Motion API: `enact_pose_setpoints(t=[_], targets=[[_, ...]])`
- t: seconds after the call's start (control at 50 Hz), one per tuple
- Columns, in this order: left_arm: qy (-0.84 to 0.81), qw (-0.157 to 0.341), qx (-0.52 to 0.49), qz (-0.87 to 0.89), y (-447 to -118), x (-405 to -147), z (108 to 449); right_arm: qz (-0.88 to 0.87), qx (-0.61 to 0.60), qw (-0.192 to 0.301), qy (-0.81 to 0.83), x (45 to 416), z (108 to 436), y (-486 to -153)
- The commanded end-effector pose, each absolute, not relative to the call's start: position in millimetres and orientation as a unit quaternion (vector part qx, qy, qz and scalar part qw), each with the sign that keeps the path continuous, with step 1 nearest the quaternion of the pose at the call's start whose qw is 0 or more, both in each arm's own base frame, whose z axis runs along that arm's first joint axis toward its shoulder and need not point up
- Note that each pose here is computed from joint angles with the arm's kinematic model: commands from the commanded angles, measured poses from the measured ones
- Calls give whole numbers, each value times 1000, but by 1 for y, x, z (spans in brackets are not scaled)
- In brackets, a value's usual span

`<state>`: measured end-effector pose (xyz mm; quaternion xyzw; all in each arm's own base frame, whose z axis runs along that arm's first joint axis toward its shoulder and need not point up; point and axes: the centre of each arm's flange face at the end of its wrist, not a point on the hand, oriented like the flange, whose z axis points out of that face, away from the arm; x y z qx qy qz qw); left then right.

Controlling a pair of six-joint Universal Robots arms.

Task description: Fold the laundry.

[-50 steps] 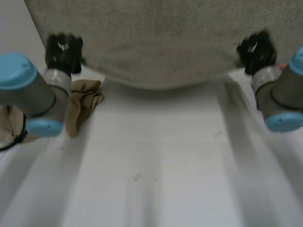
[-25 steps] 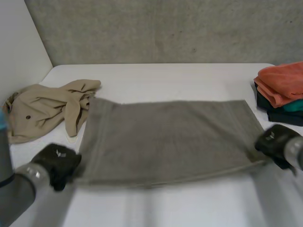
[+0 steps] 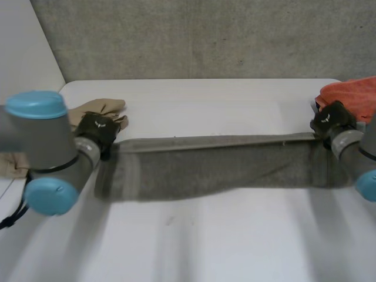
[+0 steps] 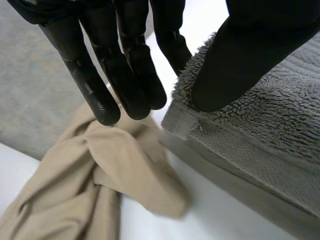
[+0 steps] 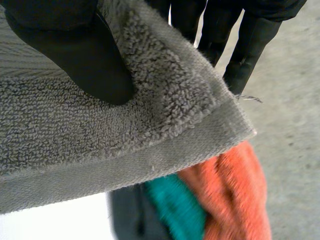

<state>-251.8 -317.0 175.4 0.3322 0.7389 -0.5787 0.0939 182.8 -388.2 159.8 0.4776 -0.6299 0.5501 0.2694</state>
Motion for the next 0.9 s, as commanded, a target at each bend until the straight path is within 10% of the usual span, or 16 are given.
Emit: enact_pose_setpoints(t=[0.02, 0.38, 0.58, 0.9], targets=[[724, 131, 302, -606, -363, -272, 157, 581, 476, 273, -601, 203, 137, -426], [666, 111, 288, -679, -370, -312, 175, 659, 378, 276, -589, 211, 158, -455], [671, 98, 303, -669, -329, -304, 196, 631, 338, 176, -676, 196, 205, -396], [681, -31, 304, -665, -259, -288, 189, 527, 347, 71, -772, 133, 156, -358]])
